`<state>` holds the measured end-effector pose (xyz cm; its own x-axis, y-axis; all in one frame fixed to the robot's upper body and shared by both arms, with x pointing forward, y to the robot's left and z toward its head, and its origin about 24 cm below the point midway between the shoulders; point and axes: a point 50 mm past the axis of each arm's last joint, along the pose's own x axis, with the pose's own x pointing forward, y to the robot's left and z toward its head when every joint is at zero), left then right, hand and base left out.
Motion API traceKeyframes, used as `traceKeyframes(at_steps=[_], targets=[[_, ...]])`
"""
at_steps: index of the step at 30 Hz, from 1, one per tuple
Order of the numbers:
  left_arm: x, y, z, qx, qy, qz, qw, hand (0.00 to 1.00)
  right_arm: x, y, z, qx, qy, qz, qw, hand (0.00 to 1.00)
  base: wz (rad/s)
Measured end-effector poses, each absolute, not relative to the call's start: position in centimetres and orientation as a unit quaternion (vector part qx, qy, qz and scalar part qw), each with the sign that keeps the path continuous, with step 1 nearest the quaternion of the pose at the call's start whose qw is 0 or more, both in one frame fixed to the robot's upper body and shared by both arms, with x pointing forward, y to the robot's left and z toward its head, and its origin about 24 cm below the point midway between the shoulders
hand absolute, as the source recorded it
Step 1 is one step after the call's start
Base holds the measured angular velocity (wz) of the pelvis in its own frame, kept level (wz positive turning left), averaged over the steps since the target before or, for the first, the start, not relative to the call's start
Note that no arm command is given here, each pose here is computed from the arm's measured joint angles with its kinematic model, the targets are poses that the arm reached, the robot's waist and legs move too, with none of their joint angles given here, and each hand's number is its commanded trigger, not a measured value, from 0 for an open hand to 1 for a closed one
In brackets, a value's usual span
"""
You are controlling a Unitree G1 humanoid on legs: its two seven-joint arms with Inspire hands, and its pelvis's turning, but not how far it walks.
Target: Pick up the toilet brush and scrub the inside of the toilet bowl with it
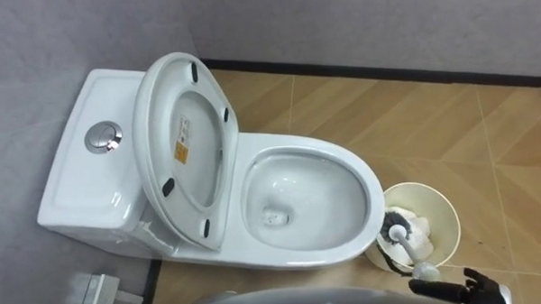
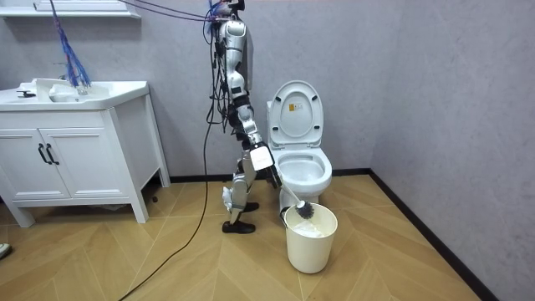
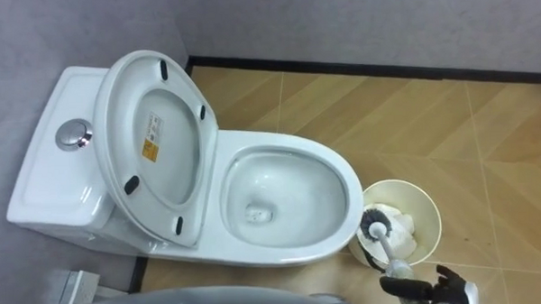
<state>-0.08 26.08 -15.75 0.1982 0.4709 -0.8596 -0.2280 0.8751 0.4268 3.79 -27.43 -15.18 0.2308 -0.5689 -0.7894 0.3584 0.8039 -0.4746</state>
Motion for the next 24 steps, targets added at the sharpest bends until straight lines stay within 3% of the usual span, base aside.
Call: traceKeyframes(at_steps=[24], targets=[[-0.07, 26.09, -15.78, 0.102, 0.595, 0.228, 0.764, 0.0, 2.89, -27.25, -15.49, -0.046, 0.555, -0.312, 0.77, 0.0, 0.0]])
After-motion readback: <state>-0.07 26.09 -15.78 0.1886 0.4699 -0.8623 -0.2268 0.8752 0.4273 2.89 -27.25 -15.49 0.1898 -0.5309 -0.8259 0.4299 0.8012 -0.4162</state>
